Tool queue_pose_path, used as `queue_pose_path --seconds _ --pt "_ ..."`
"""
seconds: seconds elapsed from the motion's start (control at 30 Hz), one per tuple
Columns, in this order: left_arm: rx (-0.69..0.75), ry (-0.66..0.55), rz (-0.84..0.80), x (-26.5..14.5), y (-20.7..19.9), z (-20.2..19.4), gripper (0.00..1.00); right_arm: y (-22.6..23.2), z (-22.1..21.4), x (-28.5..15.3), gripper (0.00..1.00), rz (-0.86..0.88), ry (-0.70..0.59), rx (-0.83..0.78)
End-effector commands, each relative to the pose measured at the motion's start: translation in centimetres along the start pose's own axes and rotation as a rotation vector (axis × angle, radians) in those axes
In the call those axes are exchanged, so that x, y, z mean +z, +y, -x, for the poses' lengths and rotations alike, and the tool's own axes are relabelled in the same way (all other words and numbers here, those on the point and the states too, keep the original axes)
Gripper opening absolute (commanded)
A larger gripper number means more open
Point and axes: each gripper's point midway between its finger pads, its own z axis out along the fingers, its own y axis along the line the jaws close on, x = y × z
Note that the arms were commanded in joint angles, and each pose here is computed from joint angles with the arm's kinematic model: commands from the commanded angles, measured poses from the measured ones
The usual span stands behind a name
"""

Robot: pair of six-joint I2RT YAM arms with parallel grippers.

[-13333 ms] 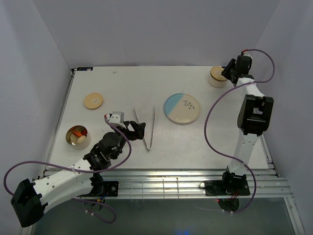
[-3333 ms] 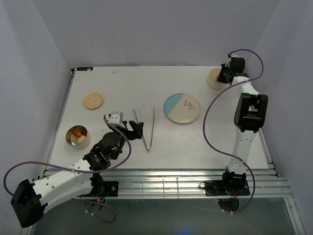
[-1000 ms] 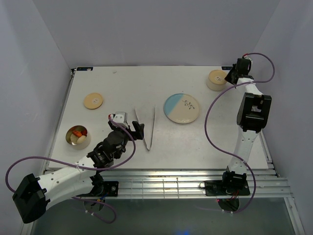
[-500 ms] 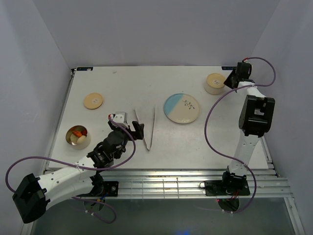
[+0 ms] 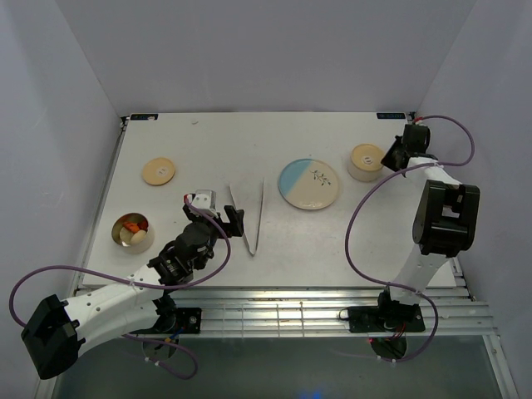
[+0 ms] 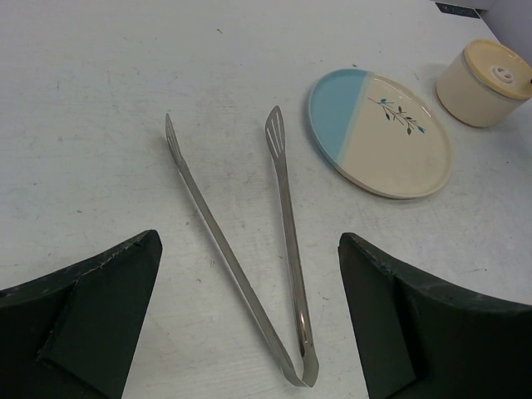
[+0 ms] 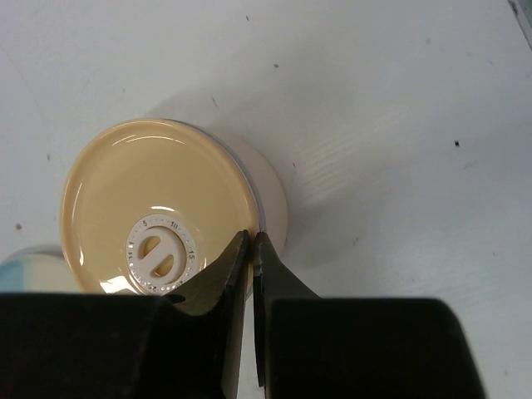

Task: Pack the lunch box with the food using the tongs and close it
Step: Move the packing box to the center of the board.

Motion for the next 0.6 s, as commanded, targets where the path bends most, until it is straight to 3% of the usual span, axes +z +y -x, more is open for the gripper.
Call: queue_pose_path --seconds 0.0,0.27,0.37,0.43,0.47,0.57 --pt "-0.02 -0.043 -0.001 0.1 -0.5 2.0 0.98 -1.0 -0.3 -2.7 0.08 -0.039 -0.028 -0.028" --pt "-0.026 -0.035 -0.006 0.1 -0.6 1.6 0.98 -5.3 -6.3 -8.4 0.08 -0.141 0.003 -0.019" --pt "-0.026 -0.028 -0.009 0.2 -0.7 1.5 0.98 -6.0 -6.4 -11.1 0.09 -0.151 -0.058 -0.007" --pt "-0.031 -0.025 -0.014 0.2 -0.9 1.4 0.98 -6.9 -7.4 -12.9 0.15 -0.164 -0.08 -0.003" --pt "-0.032 -0.024 -0.016 0.2 -0.9 1.3 0.98 -7.0 -7.7 -13.4 0.27 -0.164 -0.088 -0.001" --pt "-0.028 -0.023 -0.01 0.3 -0.9 1.3 0.98 -6.9 -7.4 -15.2 0.41 -0.143 -0.138 -0.012"
